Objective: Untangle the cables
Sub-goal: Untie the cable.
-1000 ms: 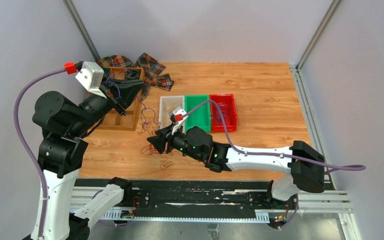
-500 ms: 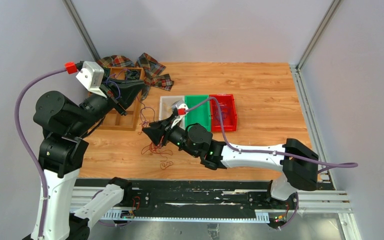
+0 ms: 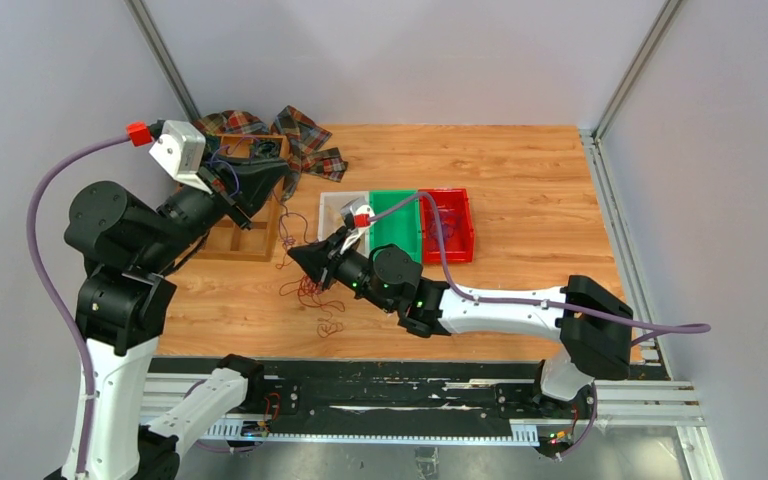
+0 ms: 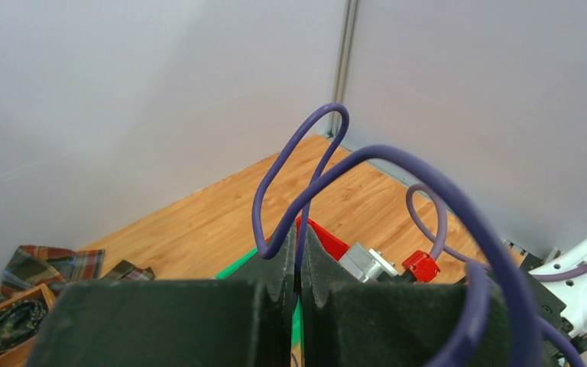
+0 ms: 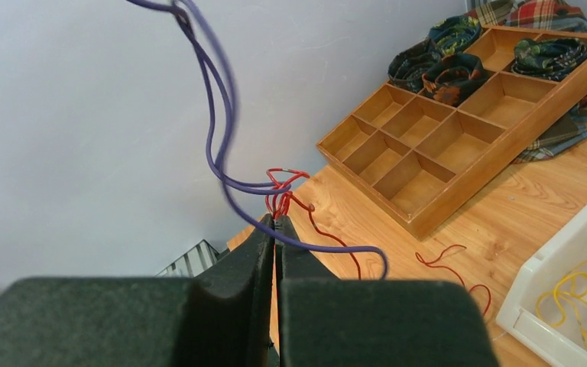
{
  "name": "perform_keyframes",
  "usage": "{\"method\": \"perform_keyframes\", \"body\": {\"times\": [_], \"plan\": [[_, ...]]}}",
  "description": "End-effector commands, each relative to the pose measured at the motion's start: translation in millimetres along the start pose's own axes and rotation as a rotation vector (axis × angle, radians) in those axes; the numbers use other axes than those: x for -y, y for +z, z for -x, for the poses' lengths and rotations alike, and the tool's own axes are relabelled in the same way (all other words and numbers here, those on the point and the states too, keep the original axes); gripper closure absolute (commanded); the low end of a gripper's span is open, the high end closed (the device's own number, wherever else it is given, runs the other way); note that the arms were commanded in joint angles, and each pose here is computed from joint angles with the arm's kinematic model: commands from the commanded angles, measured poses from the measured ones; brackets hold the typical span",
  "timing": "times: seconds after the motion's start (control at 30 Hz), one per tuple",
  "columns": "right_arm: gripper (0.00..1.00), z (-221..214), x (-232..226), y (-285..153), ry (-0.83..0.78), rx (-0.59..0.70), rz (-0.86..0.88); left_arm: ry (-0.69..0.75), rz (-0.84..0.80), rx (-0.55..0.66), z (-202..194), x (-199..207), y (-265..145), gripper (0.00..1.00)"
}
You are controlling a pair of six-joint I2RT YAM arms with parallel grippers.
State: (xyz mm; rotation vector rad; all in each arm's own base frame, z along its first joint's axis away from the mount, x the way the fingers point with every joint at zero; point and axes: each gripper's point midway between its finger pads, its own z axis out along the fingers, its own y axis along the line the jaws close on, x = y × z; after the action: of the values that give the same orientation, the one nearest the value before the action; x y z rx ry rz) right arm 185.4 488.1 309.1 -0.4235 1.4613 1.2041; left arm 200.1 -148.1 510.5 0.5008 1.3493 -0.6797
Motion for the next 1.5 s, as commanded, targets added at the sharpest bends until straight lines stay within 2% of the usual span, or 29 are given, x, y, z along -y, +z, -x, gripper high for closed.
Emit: {"method": "perform_keyframes", "body": {"times": [0.0, 0.2, 0.37, 0.63, 0.83, 1.0, 1.27, 1.33, 1.37, 1.47], "plan": [[1.0, 5, 9, -6, 0.01, 0.019, -0.021, 0.033, 0.0, 0.077, 29, 4, -3, 0.99], [0.99, -2, 16, -17, 0.002, 0.002, -0.033, 0.043, 0.001, 0.103, 41, 6, -5, 0.99], [0.99, -16, 28, -38, -0.008, -0.047, -0.062, 0.111, 0.028, 0.136, 59, 2, -5, 0.99], [1.0, -51, 48, -89, 0.026, -0.187, -0.107, 0.245, 0.118, 0.214, 96, -14, -6, 0.99], [0.99, -68, 60, -128, 0.022, -0.278, -0.149, 0.315, 0.178, 0.229, 108, -27, -2, 0.99], [1.0, -76, 71, -150, 0.002, -0.347, -0.201, 0.354, 0.191, 0.269, 122, -29, -1, 0.99], [0.99, -87, 85, -171, -0.082, -0.459, -0.25, 0.424, 0.189, 0.385, 170, -23, 0, 0.99], [0.93, -77, 82, -170, -0.125, -0.448, -0.231, 0.431, 0.166, 0.412, 181, -17, 0, 0.99], [0.83, -71, 82, -171, -0.151, -0.444, -0.231, 0.43, 0.153, 0.417, 183, -15, 1, 0.99], [0.42, -34, 78, -159, -0.224, -0.36, -0.233, 0.415, 0.108, 0.415, 184, -6, 1, 0.99]]}}
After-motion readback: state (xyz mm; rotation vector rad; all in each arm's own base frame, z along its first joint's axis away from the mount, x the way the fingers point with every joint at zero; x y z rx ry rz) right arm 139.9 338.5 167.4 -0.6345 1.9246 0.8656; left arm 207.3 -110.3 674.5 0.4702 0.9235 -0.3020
